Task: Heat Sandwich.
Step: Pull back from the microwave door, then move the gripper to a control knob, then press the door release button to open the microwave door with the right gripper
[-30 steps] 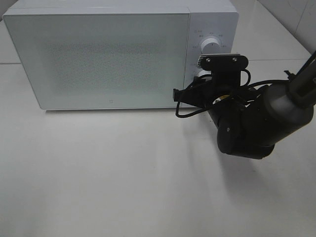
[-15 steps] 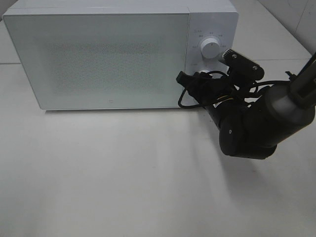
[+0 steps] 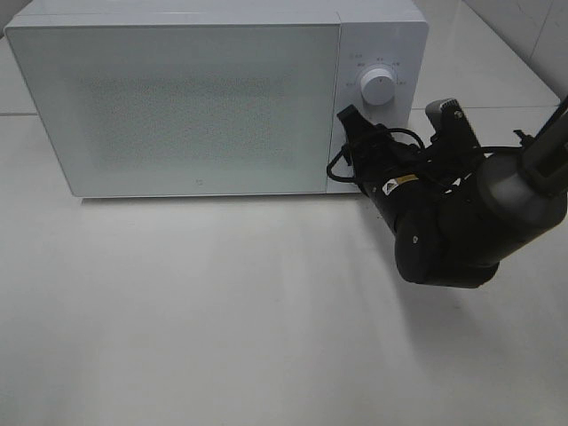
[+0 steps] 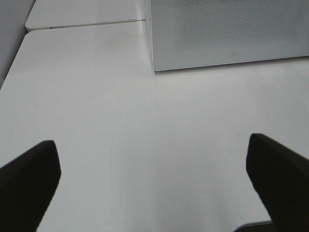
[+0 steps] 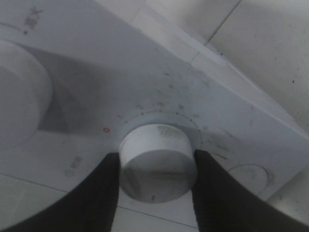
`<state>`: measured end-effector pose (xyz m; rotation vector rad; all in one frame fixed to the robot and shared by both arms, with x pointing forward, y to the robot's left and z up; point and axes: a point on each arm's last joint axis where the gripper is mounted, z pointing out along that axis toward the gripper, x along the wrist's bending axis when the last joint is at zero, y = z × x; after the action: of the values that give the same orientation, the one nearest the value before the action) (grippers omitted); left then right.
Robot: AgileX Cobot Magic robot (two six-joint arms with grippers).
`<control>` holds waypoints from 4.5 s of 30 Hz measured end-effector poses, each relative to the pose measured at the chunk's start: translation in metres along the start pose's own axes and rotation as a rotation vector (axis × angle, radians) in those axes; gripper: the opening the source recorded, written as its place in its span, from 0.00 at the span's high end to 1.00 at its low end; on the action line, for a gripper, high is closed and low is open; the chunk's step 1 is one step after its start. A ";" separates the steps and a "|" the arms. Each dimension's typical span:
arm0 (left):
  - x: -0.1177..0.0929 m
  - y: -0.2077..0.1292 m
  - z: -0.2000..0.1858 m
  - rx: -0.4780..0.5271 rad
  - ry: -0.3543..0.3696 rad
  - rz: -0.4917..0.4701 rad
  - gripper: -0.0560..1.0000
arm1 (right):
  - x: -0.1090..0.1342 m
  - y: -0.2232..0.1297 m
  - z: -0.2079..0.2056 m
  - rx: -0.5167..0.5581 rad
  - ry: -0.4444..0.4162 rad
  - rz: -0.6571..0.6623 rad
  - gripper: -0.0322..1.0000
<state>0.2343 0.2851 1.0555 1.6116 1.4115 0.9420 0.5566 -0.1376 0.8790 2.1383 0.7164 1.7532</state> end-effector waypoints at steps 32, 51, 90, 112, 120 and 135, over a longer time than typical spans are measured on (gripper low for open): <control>0.000 0.000 0.000 0.001 0.004 0.003 0.01 | 0.001 0.001 -0.001 -0.031 0.005 0.551 0.55; 0.001 0.000 0.000 0.002 0.008 0.005 0.01 | 0.001 0.001 -0.001 -0.031 0.005 0.550 0.53; 0.001 0.000 0.000 0.002 0.010 0.006 0.01 | 0.008 0.014 -0.033 0.078 0.016 0.474 0.24; 0.002 0.000 0.000 0.004 0.017 0.010 0.01 | 0.031 0.029 -0.111 0.676 -0.161 -0.532 0.24; 0.002 0.000 0.000 0.004 0.017 0.010 0.01 | 0.049 0.032 -0.139 1.062 -0.062 -0.954 0.24; 0.002 0.000 0.000 0.004 0.017 0.010 0.01 | 0.078 0.075 -0.184 1.256 -0.110 -1.171 0.24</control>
<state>0.2343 0.2866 1.0553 1.6185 1.4187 0.9613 0.4032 -0.1749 1.0235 1.4483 2.7294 0.4679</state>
